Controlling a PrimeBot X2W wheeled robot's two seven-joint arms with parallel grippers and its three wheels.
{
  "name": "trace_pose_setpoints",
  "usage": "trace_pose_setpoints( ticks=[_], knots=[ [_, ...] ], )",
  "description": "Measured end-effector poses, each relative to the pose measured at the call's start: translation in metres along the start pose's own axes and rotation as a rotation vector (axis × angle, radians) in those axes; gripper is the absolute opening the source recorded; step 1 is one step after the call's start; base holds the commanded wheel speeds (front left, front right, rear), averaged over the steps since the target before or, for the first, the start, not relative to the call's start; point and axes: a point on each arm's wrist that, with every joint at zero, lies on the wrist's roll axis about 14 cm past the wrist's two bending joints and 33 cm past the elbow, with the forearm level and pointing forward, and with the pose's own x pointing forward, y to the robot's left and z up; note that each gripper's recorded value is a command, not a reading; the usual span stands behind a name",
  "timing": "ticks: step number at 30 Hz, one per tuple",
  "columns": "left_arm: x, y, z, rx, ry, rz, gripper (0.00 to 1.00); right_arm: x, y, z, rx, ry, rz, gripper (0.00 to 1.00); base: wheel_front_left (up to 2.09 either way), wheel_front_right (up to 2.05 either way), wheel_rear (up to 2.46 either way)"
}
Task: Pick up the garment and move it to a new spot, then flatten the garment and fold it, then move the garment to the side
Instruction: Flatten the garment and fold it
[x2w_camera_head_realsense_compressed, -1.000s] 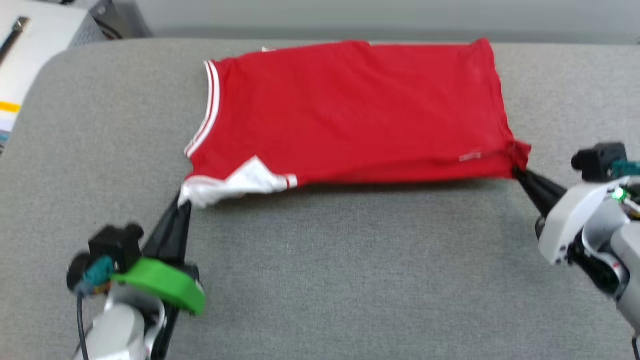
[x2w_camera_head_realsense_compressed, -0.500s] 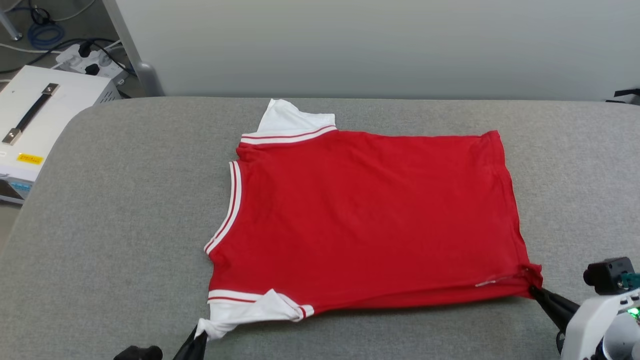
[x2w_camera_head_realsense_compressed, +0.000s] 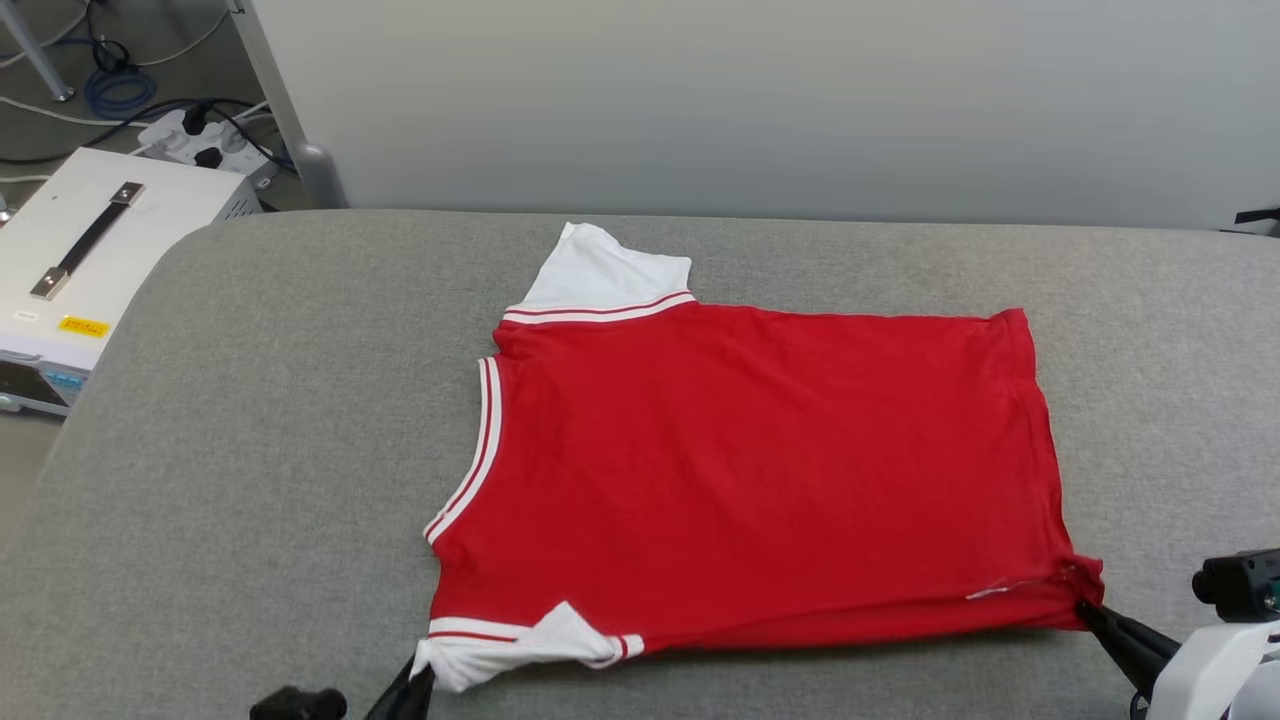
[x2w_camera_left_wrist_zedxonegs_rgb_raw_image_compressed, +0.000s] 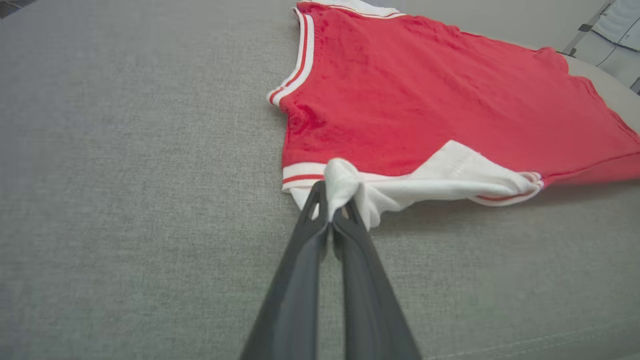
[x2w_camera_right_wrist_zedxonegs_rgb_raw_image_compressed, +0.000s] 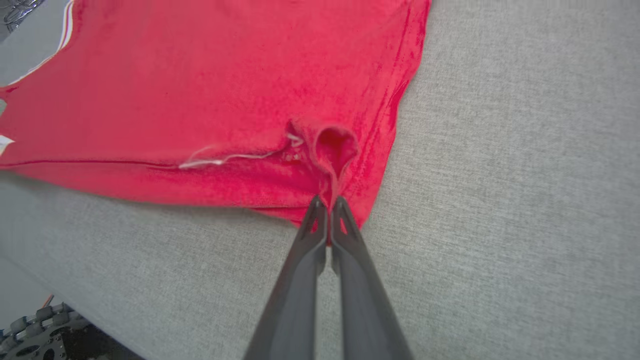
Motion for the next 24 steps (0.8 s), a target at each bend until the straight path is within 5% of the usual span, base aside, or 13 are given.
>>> trace_pose_setpoints(
  ticks=[14,24],
  knots=[
    [0.091,-0.003,0.080,0.187,-0.115,-0.133,0.00,0.018,-0.005,0.037,0.048,-0.077,-0.020,0.00,0.00,0.00,0.00],
    [0.154,0.007,0.063,0.268,0.022,-0.164,0.00,0.055,-0.018,0.049,0.076,-0.060,-0.042,0.00,0.00,0.00,0.00]
  ],
)
